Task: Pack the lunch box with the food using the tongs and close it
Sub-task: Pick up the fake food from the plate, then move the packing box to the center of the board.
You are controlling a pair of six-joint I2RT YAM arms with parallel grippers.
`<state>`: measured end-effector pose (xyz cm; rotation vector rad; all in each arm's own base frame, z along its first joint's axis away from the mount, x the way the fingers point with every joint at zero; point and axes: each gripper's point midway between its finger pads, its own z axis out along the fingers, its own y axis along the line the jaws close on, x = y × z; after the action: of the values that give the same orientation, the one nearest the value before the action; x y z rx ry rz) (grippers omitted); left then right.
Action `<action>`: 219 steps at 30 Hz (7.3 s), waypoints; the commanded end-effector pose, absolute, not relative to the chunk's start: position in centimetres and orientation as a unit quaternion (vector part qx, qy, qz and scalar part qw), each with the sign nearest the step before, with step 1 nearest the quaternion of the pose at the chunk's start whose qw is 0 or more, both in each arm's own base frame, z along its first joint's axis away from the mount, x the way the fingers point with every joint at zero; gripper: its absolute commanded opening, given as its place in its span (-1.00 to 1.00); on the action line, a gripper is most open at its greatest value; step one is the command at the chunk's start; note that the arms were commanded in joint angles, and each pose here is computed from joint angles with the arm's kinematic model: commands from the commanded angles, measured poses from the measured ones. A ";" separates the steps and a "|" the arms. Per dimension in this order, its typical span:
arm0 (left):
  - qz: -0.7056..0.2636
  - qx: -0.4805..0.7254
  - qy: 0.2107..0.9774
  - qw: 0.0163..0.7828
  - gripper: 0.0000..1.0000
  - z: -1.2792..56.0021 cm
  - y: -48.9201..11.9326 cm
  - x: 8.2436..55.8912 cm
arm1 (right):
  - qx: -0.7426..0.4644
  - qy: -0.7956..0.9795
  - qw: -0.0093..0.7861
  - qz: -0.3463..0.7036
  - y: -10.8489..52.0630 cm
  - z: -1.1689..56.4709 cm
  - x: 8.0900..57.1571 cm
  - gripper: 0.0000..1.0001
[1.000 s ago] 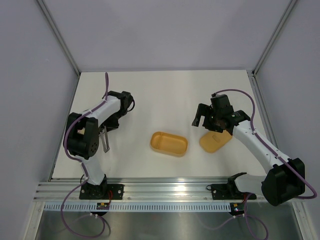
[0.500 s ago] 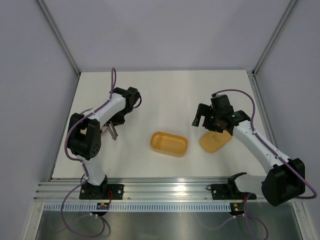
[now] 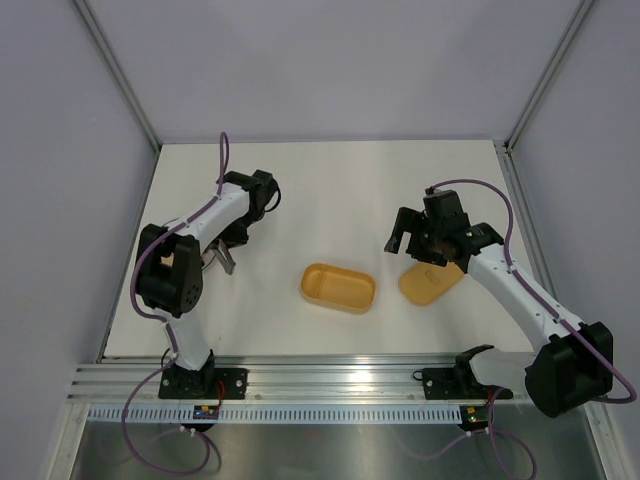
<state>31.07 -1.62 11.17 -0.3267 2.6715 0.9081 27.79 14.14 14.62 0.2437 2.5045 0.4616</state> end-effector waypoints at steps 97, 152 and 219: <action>0.525 0.026 0.846 0.085 0.01 11.9 -0.2 30.8 | 0.086 0.928 0.310 0.191 14.5 15.7 27.9 0.99; 0.489 -0.025 0.837 0.243 -1.00 20.8 -0.6 30.2 | 0.097 0.930 0.313 0.168 13.9 16.1 28.5 0.99; 0.261 0.089 0.907 0.319 -1.00 21.6 -12.2 26.3 | 0.090 0.930 0.334 0.121 19.6 12.1 28.3 0.96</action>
<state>26.45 -10.39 22.63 0.1575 2.3821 0.6674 29.73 23.77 12.72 0.0900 2.4001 0.3551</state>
